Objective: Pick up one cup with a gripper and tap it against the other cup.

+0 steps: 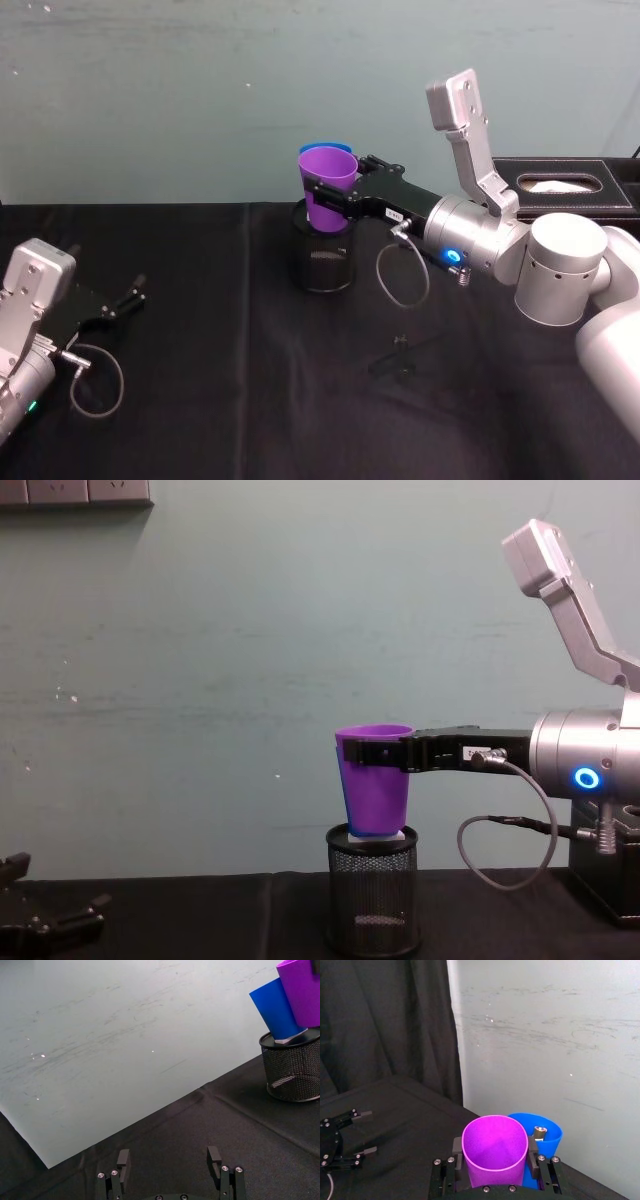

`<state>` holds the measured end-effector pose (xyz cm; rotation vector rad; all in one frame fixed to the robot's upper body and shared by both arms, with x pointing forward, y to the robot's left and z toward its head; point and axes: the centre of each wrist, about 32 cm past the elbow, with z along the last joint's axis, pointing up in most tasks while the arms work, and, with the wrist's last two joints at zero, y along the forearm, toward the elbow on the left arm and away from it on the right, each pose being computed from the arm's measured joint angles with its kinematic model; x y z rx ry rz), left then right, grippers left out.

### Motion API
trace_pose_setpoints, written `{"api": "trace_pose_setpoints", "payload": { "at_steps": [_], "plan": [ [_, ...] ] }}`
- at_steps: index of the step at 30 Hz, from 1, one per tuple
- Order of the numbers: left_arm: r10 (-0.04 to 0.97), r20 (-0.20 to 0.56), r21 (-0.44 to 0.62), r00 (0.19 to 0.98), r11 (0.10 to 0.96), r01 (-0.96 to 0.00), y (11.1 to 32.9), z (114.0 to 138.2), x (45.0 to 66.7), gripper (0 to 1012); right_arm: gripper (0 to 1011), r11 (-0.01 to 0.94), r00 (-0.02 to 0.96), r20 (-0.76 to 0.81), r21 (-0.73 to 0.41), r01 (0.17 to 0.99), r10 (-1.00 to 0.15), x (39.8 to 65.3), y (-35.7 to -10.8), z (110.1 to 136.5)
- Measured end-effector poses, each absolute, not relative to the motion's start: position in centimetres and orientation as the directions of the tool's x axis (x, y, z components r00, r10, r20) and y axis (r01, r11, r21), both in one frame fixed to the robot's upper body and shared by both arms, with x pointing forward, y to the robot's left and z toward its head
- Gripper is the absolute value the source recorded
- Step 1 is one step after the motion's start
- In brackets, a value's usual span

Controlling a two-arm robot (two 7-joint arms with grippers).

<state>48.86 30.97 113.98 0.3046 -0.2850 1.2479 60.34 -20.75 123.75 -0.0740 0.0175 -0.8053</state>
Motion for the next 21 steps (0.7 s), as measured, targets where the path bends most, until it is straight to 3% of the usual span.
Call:
{"api": "trace_pose_setpoints", "payload": {
  "at_steps": [21],
  "plan": [
    [0.880, 0.374, 0.070, 0.292, 0.287, -0.955, 30.97, 113.98, 48.86, 1000, 736, 0.690, 0.693, 0.013, -0.073, 0.720, -0.721, 60.34, -20.75, 123.75]
  ]
}}
